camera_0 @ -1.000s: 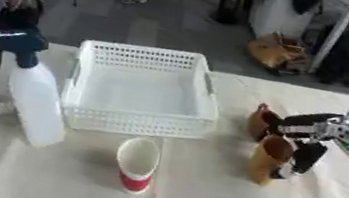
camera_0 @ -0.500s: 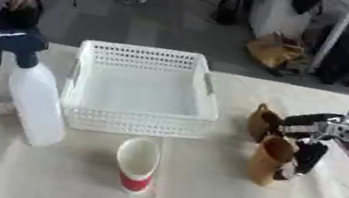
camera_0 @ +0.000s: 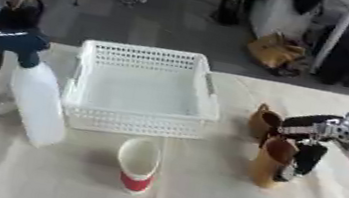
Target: Pick up objects on the table and place them in the box.
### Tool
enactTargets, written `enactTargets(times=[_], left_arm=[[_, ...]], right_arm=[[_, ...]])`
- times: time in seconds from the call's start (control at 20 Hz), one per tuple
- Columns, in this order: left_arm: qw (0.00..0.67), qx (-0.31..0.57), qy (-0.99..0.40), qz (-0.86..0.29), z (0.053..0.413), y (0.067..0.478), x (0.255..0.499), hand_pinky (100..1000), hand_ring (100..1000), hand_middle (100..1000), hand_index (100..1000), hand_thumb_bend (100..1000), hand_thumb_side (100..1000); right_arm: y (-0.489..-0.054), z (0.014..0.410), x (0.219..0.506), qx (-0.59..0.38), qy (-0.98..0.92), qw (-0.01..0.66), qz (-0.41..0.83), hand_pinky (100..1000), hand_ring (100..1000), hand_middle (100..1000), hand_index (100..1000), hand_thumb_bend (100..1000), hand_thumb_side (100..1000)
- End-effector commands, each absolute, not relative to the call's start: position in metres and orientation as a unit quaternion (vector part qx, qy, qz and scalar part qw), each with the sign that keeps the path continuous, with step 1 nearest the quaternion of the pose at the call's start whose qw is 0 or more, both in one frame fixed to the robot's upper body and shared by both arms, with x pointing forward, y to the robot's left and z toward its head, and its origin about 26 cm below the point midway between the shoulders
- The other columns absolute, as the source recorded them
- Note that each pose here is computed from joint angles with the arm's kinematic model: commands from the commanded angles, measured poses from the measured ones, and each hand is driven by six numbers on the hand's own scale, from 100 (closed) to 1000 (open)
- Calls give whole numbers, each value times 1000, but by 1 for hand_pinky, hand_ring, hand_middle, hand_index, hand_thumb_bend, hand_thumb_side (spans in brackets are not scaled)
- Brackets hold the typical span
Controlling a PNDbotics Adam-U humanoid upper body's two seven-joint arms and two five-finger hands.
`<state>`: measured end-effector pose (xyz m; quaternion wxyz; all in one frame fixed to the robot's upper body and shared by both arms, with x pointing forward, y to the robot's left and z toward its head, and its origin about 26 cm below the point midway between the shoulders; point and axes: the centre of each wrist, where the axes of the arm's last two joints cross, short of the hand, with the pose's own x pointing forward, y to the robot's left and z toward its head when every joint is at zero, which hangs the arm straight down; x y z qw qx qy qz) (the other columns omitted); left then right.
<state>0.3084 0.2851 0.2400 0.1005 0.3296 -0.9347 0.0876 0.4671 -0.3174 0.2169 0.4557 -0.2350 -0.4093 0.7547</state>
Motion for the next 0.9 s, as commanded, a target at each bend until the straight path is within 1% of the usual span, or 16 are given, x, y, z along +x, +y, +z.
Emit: enactTargets(times=[0.05, 0.3, 0.35, 0.5, 0.55, 0.7, 0.75, 0.8, 0.9], left_arm=[[85, 330, -936, 91, 248, 286, 306, 1000, 924, 804, 810, 100, 1000], [86, 329, -936, 91, 247, 286, 306, 1000, 924, 803, 810, 100, 1000], [86, 329, -936, 90, 247, 286, 306, 1000, 923, 803, 809, 100, 1000], [87, 329, -936, 91, 247, 286, 306, 1000, 923, 803, 809, 100, 1000], [87, 329, -936, 91, 247, 286, 306, 1000, 923, 803, 808, 100, 1000], [86, 330, -936, 91, 247, 286, 306, 1000, 923, 803, 808, 100, 1000], [87, 330, -936, 91, 247, 286, 306, 1000, 922, 802, 807, 100, 1000], [87, 330, -936, 91, 247, 286, 306, 1000, 922, 802, 807, 100, 1000], [88, 329, -936, 90, 247, 286, 306, 1000, 922, 802, 806, 100, 1000]], right_arm=[[-323, 232, 468, -256, -420, 449, 746, 274, 633, 763, 813, 479, 279], [-323, 232, 469, -262, -425, 443, 744, 260, 619, 732, 792, 461, 275], [-323, 232, 470, -263, -426, 443, 744, 250, 609, 714, 774, 455, 271], [-325, 231, 471, -267, -429, 443, 741, 246, 605, 703, 759, 452, 267], [-326, 230, 470, -267, -430, 443, 740, 240, 598, 687, 736, 446, 265], [-329, 229, 469, -269, -432, 440, 739, 239, 596, 686, 734, 445, 265], [-329, 229, 469, -270, -433, 440, 739, 235, 594, 675, 724, 425, 273], [-329, 229, 469, -270, -433, 439, 740, 235, 594, 675, 724, 425, 273], [-329, 230, 469, -271, -435, 436, 740, 232, 591, 648, 708, 409, 276]])
